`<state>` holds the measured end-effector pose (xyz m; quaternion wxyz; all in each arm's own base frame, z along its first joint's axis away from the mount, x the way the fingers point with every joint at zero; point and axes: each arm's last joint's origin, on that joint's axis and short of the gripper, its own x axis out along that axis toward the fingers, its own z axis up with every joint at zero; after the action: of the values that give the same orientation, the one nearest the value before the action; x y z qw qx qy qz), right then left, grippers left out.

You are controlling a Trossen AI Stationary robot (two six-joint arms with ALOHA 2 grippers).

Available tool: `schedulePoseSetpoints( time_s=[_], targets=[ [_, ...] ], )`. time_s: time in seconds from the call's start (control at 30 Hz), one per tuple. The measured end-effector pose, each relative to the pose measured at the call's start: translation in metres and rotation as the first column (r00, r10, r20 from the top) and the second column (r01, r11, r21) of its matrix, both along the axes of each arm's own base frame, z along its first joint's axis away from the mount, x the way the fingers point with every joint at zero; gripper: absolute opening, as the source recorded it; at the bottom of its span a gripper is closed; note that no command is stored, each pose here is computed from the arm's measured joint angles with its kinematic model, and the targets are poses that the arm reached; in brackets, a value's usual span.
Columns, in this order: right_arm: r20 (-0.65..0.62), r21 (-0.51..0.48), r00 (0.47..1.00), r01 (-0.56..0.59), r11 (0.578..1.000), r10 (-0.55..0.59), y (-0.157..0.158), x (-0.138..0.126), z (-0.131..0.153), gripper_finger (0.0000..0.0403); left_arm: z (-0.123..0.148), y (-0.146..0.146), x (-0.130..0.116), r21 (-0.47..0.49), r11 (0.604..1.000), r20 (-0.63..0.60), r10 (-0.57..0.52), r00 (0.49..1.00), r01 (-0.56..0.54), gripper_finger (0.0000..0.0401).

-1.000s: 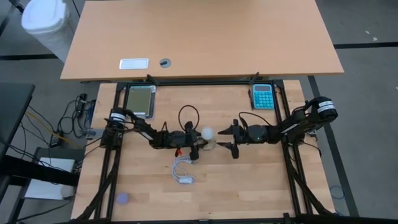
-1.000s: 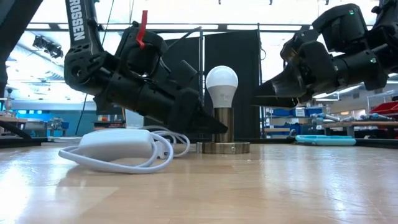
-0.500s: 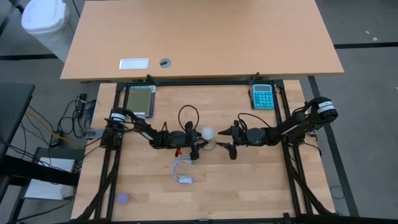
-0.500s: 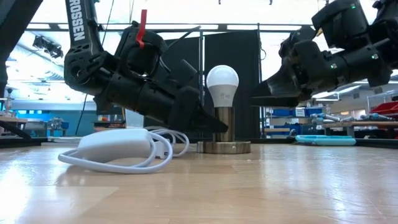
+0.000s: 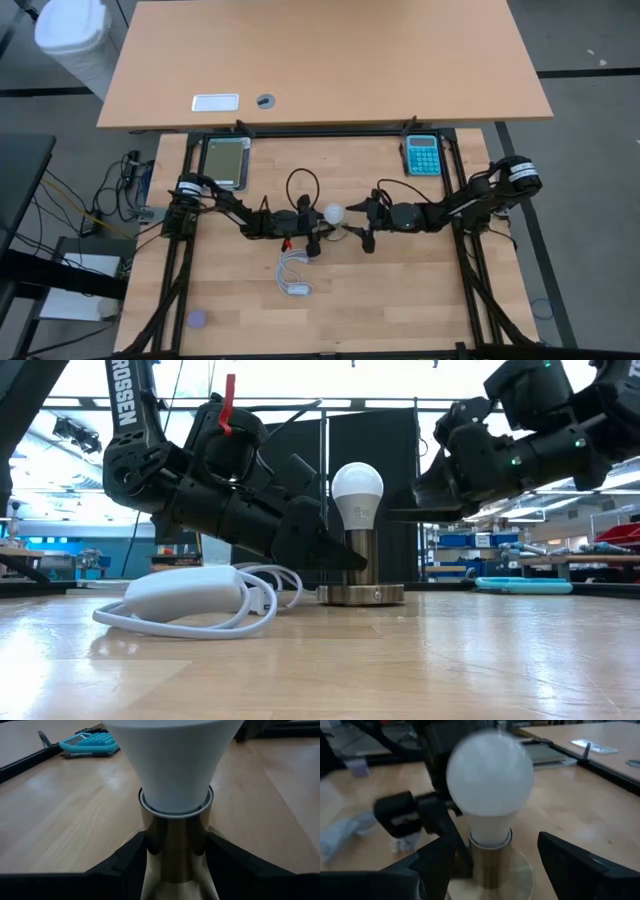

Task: Screw lightbulb
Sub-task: Remove the white lightbulb from the silver lamp

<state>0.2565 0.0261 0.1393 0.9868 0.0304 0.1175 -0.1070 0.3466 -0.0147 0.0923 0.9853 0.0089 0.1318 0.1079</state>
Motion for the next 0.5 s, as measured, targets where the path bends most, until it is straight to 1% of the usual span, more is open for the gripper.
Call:
schedulePoseSetpoints(
  time_s=[0.1, 0.3, 0.5],
  targets=[
    [-0.034, -0.010, 0.999, 0.013, 1.000, -0.013, -0.006, 0.003, -0.011, 0.0284, -0.003, 0.000, 0.000, 0.006, 1.000, -0.009, 0.016, 1.000, -0.016, 0.0188],
    [0.049, 0.015, 0.999, -0.018, 1.000, 0.017, -0.004, 0.010, -0.022, 0.0282, -0.004, 0.001, 0.000, 0.006, 1.000, -0.016, 0.019, 1.000, -0.019, 0.0188],
    [0.041, 0.006, 0.999, -0.027, 1.000, 0.027, -0.001, 0.026, -0.031, 0.0282, -0.004, 0.001, 0.000, 0.006, 1.000, -0.023, 0.020, 1.000, -0.020, 0.0188]
  ],
)
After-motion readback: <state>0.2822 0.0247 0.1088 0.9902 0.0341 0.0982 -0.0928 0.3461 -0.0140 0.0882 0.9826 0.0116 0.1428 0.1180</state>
